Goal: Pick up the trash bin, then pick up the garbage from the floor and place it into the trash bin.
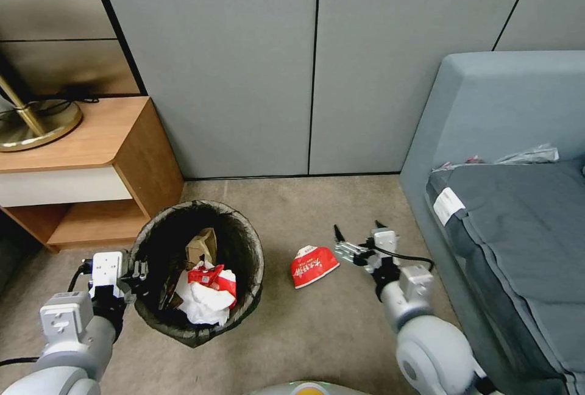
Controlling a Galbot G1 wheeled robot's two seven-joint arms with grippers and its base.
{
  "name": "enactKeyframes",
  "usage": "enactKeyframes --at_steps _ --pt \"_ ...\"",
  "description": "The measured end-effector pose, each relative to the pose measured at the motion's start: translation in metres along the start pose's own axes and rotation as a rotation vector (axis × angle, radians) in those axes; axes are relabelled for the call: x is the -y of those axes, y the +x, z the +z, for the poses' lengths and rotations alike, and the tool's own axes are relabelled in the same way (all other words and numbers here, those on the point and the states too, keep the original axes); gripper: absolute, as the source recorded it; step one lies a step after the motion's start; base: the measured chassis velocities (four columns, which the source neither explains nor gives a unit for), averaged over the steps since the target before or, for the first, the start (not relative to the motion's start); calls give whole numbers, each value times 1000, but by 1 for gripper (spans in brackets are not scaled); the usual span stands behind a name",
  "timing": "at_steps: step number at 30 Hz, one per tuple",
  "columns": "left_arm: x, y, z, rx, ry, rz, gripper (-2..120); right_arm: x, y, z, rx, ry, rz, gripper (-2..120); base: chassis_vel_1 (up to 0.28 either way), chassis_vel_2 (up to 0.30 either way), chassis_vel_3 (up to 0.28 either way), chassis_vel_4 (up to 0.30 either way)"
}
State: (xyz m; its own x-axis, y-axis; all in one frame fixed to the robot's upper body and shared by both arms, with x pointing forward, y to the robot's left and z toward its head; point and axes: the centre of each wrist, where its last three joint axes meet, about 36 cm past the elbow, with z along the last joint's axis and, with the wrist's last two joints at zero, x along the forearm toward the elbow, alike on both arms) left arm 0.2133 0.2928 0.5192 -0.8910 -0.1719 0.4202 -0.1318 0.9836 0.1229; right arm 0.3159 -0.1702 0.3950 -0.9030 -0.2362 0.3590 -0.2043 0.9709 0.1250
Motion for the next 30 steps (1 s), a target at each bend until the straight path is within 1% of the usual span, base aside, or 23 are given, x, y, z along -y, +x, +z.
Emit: enactKeyframes --at_steps 2,3,4,5,6,9,11,13,15,17,18,21,30 --pt "0 0 1 -4 0 -2 1 0 -9 7 -36 -11 -11 100 0 0 0 0" --pt "0 0 1 -4 0 -2 1 0 -9 7 -36 -11 -11 100 0 0 0 0" --pt "0 1 1 -6 0 -3 1 1 -17 13 -73 -25 -20 100 0 0 0 0" --pt "0 1 1 -6 0 -3 1 1 -17 13 -73 -25 -20 100 0 0 0 0" --pt "0 1 1 -7 0 -5 1 2 -25 19 -104 -36 -24 100 0 0 0 0" --pt "0 0 1 -9 0 -9 1 3 -42 29 -146 -44 -23 100 0 0 0 0" --pt "0 0 0 -7 0 -12 1 4 -48 33 -157 -45 -21 100 0 0 0 0" --pt "1 -1 0 -9 0 -11 1 4 -63 41 -189 -61 -13 100 0 0 0 0" --pt "1 -1 0 -10 0 -10 1 4 -64 42 -192 -63 -12 100 0 0 0 0" --pt "2 0 1 -17 -2 -10 1 3 -81 48 -238 -101 7 100 0 0 0 0" --pt "2 0 1 -17 -2 -10 1 3 -81 48 -238 -101 7 100 0 0 0 0" --pt "2 0 1 -19 -5 -11 1 2 -103 56 -291 -146 32 100 0 0 0 0" --pt "3 1 3 -30 -1 -14 1 0 -138 67 -356 -200 73 100 0 0 0 0"
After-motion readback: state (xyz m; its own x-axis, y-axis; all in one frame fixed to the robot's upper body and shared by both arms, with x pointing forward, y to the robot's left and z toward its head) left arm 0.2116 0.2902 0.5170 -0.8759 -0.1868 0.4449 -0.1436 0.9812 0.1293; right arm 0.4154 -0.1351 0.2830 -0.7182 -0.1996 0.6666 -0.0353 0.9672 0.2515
